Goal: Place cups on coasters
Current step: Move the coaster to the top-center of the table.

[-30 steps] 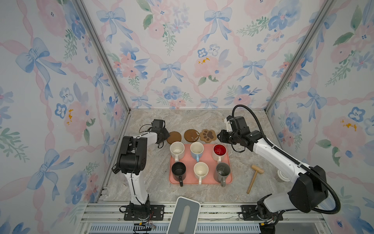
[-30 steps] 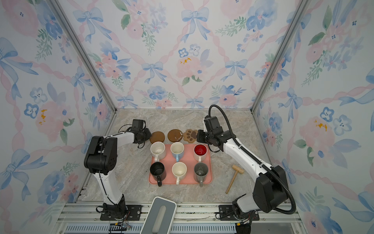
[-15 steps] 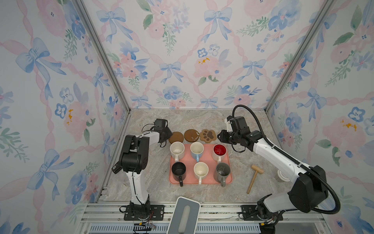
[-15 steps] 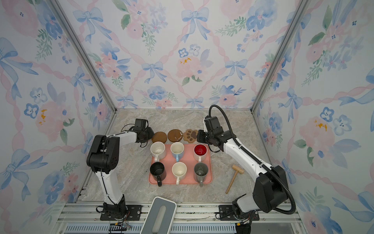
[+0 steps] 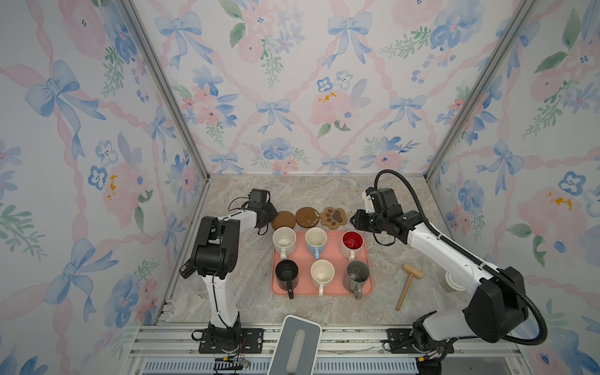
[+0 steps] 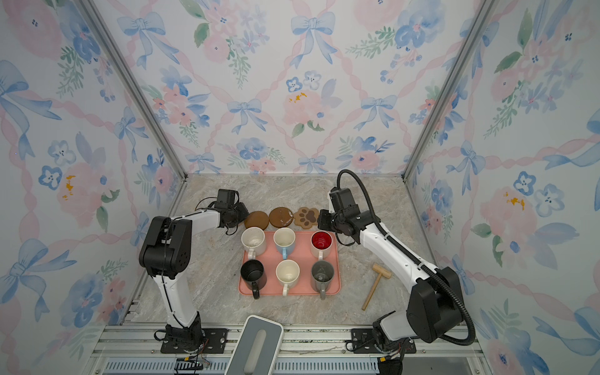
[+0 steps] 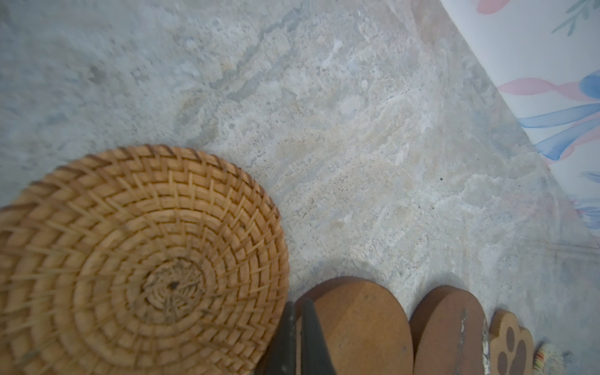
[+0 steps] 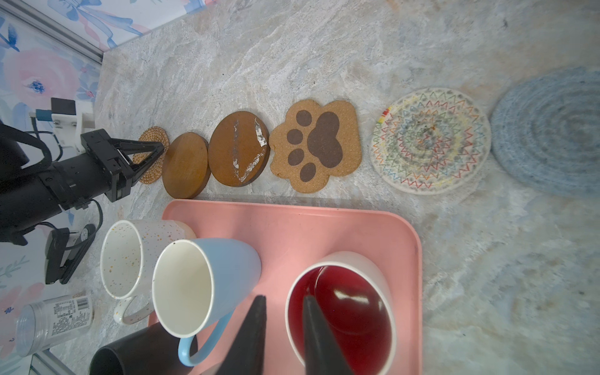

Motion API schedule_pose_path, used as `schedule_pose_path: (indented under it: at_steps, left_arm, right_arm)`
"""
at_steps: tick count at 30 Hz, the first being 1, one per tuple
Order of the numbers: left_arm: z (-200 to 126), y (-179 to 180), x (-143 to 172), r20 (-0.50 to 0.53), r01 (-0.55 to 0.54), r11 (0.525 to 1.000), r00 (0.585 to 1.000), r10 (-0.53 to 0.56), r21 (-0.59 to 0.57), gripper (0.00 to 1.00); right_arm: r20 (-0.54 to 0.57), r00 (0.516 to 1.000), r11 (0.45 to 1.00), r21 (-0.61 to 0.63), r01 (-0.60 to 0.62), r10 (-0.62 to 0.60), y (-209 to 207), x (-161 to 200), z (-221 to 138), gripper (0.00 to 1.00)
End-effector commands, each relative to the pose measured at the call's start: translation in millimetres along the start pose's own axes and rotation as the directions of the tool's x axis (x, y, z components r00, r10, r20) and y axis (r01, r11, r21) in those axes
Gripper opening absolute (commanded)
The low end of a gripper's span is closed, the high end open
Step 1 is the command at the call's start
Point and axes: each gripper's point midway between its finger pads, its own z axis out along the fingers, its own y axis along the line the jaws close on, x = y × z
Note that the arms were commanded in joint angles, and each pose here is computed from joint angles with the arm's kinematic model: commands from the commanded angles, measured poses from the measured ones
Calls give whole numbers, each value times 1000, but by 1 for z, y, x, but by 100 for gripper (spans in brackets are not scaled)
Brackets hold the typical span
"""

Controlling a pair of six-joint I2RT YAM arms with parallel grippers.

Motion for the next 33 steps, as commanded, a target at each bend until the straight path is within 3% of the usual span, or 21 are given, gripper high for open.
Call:
schedule_pose_path:
  at_steps: [1,12,20,33]
  left_arm:
    - [-30,-4,-22,63,-22,1000,998,21,6,0]
    - [-54,30,10,-6,-10,999,1000,10,-42,0]
    - [-48,48,41,-83,16,998,996,-21,-64,0]
    - [-30,42,66,-148,41,999,988,-42,-11,0]
  right_arm:
    - [24,1000,1000,-14,5,-5,-2,-3,-9,24]
    - [17,1000,1000,-27,-5,5,-3,-1,-5,24]
    - [23,1000,1000,-25,-5,6,-5,-1,-8,24]
    - [29,1000,1000,-18,-9,10,-6,-2,-12,24]
